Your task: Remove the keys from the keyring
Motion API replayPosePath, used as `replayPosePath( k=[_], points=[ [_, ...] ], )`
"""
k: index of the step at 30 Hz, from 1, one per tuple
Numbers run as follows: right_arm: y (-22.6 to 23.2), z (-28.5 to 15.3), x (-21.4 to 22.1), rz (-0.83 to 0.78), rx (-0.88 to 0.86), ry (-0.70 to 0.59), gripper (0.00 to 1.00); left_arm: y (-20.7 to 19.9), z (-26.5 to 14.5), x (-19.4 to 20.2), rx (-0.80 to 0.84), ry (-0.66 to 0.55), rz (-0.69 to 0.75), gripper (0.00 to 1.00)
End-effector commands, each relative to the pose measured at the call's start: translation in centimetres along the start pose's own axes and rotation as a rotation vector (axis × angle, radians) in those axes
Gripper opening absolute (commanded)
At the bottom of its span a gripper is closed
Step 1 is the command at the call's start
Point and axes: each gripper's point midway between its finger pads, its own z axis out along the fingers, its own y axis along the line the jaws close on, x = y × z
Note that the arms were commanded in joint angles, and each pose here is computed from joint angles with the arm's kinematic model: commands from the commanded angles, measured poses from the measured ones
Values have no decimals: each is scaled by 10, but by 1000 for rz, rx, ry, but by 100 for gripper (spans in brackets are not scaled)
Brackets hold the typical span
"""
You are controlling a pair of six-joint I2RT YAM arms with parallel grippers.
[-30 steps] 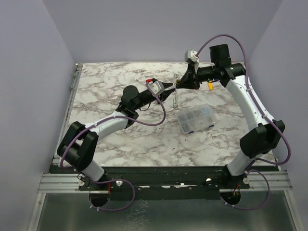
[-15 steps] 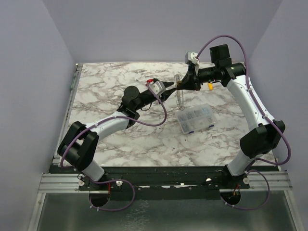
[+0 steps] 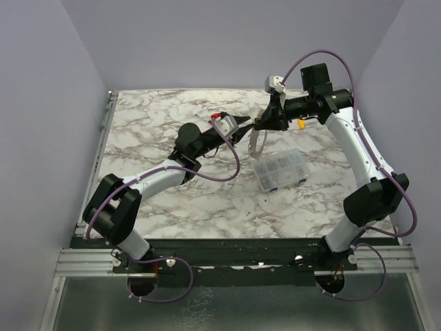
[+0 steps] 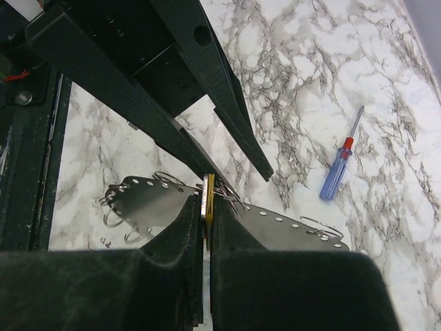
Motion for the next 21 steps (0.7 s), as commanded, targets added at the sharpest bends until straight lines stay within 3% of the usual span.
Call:
replayPosePath(
  k=[1,8,15,21],
  points=[
    [2,2,-11,-27,-29,-34,1,-11,8,-30,46,-89,47,34],
    [2,2,-11,-29,-34,-36,1,-15,10,-32,60,-97,45,35],
    [3,3,-10,-34,-45,-33,1,-22,13,-41,86,-122,62,24],
    [4,3,-9,-35,-49,-30,1,-26,15,-48,100,-139,69,21]
  ],
)
